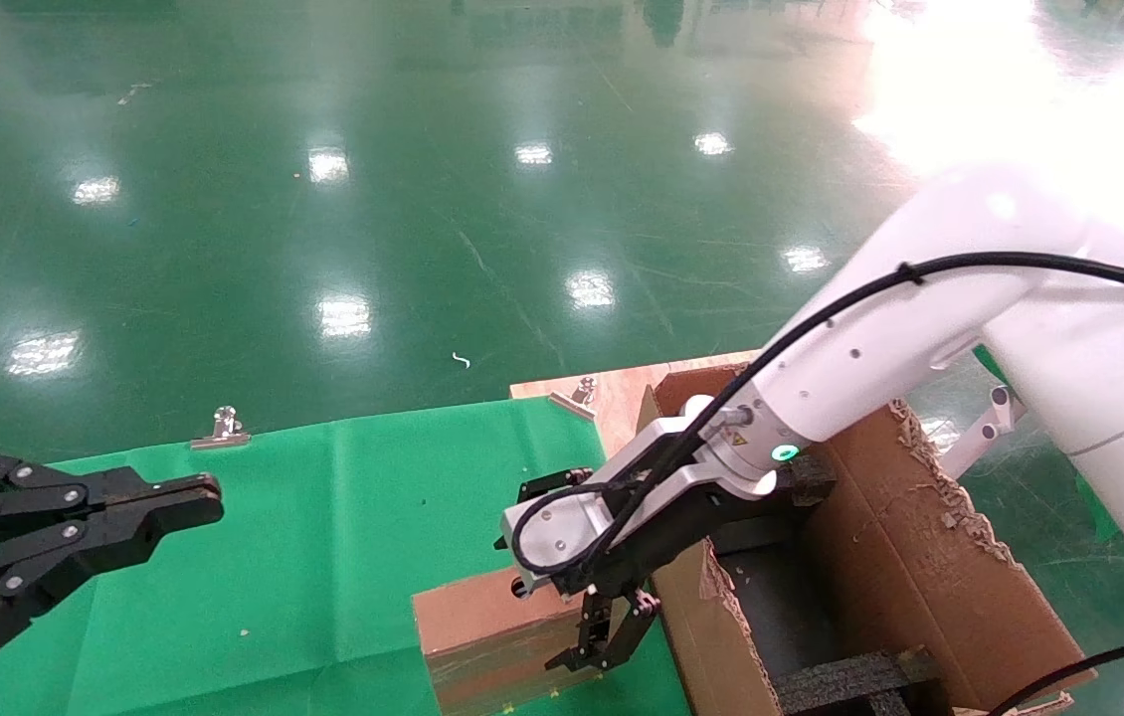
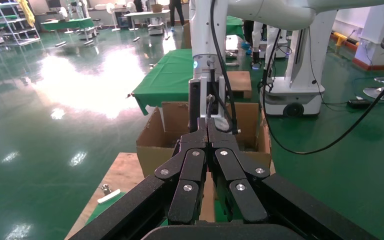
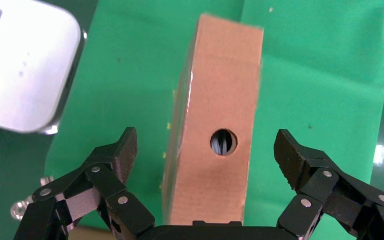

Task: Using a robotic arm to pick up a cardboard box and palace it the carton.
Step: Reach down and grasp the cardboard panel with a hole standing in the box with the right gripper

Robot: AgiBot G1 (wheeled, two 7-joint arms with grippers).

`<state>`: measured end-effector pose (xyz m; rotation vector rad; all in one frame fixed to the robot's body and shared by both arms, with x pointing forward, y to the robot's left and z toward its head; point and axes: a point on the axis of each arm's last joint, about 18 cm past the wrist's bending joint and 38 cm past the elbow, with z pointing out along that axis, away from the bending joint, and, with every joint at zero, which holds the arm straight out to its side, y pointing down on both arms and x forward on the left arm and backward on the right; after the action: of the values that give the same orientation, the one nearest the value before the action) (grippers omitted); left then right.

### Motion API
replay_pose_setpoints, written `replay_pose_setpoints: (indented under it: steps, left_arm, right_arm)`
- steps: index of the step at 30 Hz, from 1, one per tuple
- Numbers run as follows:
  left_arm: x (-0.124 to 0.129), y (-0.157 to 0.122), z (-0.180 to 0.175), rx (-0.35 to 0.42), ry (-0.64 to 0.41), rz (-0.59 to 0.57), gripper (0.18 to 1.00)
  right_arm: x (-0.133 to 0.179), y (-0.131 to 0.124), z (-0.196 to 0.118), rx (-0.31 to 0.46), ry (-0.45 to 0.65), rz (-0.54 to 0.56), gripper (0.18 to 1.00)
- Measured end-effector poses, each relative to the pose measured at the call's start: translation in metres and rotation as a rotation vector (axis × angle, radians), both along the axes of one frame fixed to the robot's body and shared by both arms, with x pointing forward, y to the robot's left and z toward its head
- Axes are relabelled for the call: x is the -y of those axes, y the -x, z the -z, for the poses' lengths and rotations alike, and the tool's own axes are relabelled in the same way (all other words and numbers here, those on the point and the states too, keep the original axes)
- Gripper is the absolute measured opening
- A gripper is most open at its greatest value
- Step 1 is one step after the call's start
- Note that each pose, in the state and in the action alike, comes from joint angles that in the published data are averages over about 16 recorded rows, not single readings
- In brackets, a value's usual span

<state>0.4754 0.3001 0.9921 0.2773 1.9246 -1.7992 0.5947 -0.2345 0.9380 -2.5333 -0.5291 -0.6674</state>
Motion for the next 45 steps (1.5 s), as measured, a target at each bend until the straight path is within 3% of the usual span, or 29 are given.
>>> replay_pose_setpoints:
  steps: [9, 21, 30, 36, 45]
  left_arm:
    - [0.0, 0.0, 0.0, 0.0, 0.0, 0.0, 0.2]
    - [0.0, 0.0, 0.0, 0.0, 0.0, 0.0, 0.295]
    - [0.0, 0.0, 0.0, 0.0, 0.001, 0.0, 0.468]
    - [0.0, 0.0, 0.0, 0.0, 0.001, 0.0, 0.609]
    - [0.0, 0.0, 0.0, 0.0, 0.001, 0.0, 0.802]
  right_arm:
    - [-0.01, -0.008, 0.003, 0.021, 0.081, -0.021, 1.001]
    - [-0.013, -0.01, 0.006, 0.018, 0.09, -0.026, 0.981]
    - [-0.012, -0.01, 0.006, 0.019, 0.087, -0.026, 0.909]
    - [-0.012, -0.009, 0.006, 0.019, 0.087, -0.026, 0.817]
    - [-0.012, -0.009, 0.006, 0.019, 0.086, -0.026, 0.612]
